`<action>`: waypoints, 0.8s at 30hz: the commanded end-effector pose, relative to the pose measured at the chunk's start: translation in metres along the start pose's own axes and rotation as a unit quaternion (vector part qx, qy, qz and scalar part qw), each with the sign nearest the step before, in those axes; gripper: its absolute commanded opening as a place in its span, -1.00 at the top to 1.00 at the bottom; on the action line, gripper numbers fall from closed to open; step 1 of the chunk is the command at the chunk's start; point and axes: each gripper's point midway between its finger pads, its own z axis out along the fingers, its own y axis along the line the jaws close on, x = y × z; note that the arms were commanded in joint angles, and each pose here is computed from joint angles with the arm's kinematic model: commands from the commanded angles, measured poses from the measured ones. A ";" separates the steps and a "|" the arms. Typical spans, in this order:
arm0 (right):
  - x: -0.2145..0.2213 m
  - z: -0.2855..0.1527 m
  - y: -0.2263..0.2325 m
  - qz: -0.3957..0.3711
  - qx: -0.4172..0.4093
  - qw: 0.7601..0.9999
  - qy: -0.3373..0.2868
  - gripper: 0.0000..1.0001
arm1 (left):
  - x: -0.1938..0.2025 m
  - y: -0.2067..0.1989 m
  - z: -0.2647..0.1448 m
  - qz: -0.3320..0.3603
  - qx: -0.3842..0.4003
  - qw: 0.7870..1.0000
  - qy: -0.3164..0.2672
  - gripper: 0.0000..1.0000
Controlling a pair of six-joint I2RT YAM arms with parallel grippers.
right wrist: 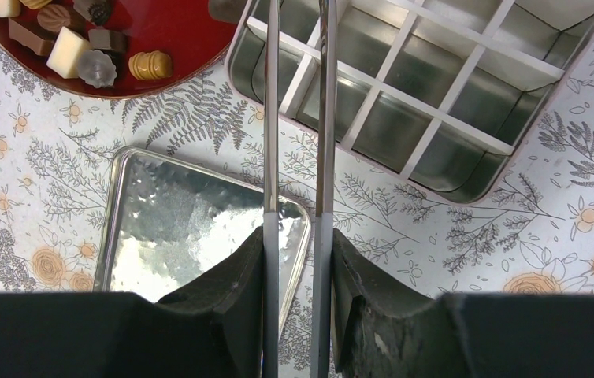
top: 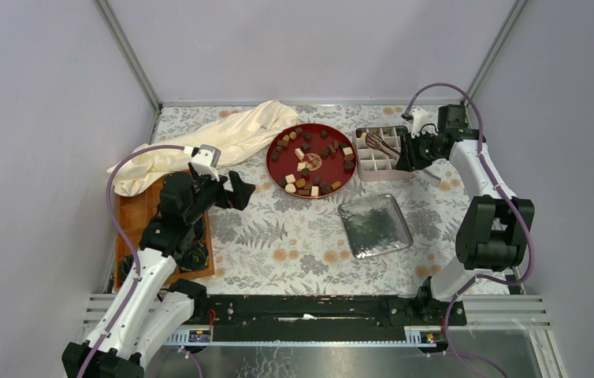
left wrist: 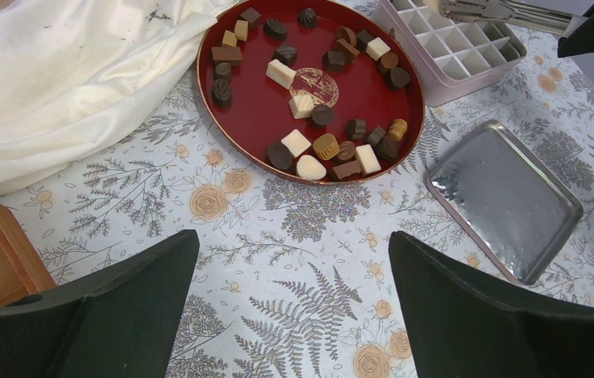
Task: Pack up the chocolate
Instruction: Place the fake chocolate in the packing box.
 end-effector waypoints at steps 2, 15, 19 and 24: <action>-0.013 0.001 0.002 -0.020 0.001 1.000 -0.005 0.85 | -0.007 -0.006 -0.001 0.005 0.012 1.000 -0.017 -0.97; -0.010 0.011 -0.004 -0.012 0.022 1.000 0.008 0.82 | -0.007 -0.006 -0.001 0.004 0.014 1.000 -0.018 -0.97; -0.011 0.013 -0.005 -0.010 0.025 1.000 0.009 0.81 | -0.007 -0.007 -0.001 0.004 0.014 1.000 -0.018 -0.97; -0.011 0.016 -0.005 -0.009 0.028 1.000 0.010 0.79 | -0.007 -0.007 -0.001 0.003 0.015 1.000 -0.016 -0.97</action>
